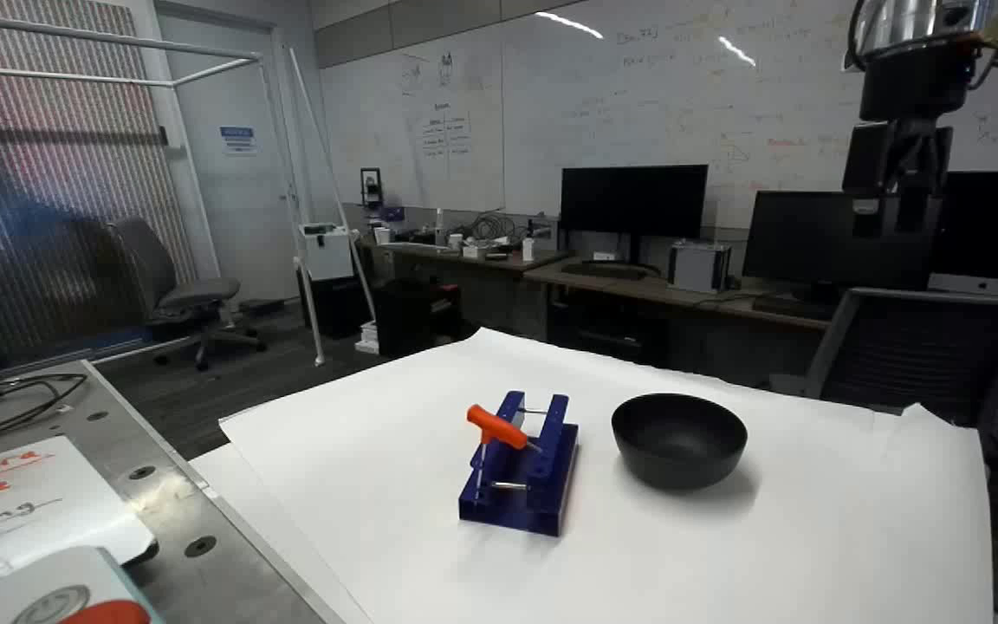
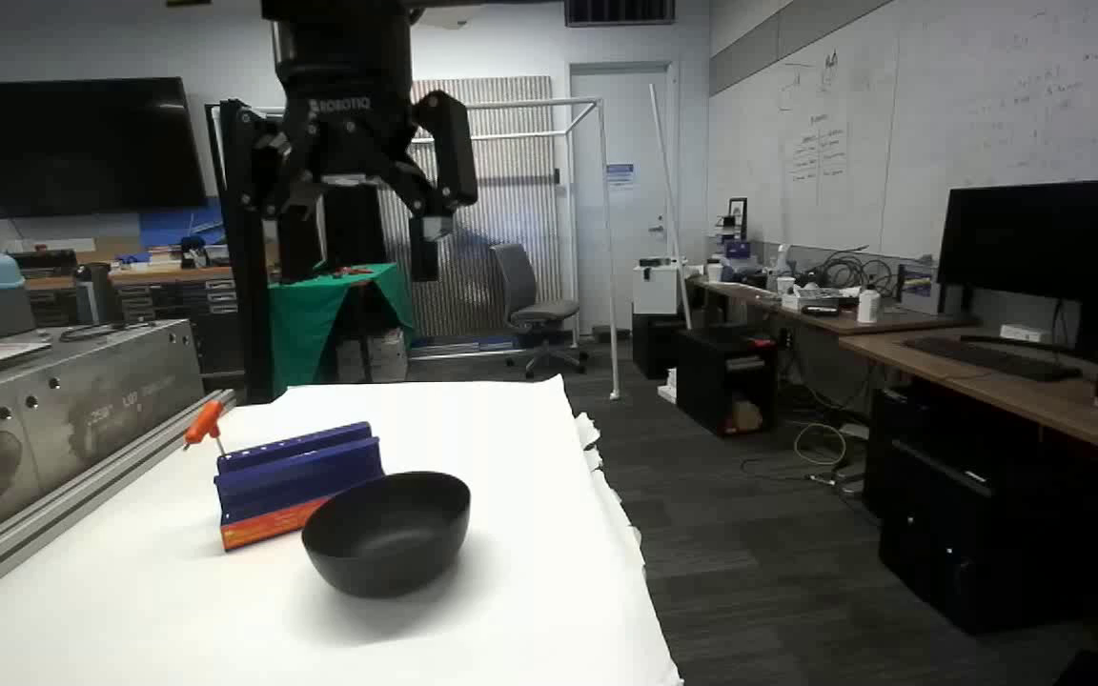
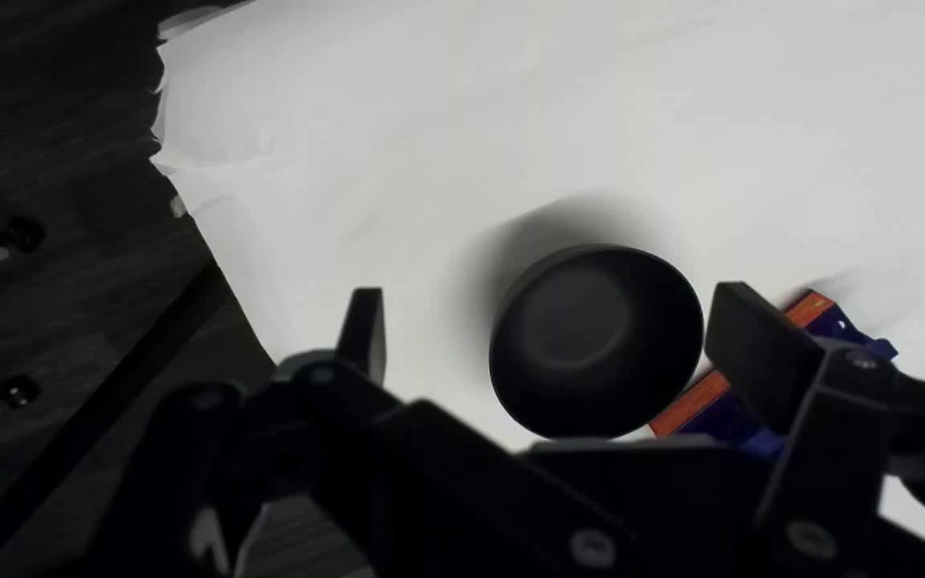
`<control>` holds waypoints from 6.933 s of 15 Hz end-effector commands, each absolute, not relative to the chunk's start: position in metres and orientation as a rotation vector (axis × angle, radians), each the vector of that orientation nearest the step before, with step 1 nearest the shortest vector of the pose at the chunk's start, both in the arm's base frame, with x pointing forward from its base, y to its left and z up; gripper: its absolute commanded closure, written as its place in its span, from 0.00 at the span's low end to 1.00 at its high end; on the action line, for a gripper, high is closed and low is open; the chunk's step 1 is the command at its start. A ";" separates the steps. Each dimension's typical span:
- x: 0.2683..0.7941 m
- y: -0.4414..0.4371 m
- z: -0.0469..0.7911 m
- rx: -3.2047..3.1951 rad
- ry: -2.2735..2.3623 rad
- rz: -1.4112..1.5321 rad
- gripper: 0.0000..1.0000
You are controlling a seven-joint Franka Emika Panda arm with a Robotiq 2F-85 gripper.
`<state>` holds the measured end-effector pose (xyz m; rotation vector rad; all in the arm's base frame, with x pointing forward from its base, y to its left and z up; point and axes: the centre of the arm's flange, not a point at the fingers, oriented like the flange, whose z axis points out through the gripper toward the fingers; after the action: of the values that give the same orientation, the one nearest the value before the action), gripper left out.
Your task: Pick up the orange object tool and put it in the bowl
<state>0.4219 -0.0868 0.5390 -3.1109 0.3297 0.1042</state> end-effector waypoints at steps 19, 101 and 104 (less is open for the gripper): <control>0.617 0.076 0.473 -3.109 -0.089 0.066 0.00; 0.675 0.056 0.323 -3.412 0.538 0.786 0.00; 0.671 0.055 0.339 -3.331 0.468 0.720 0.00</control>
<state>0.6653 0.0577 0.3174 -3.4160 0.5362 0.7639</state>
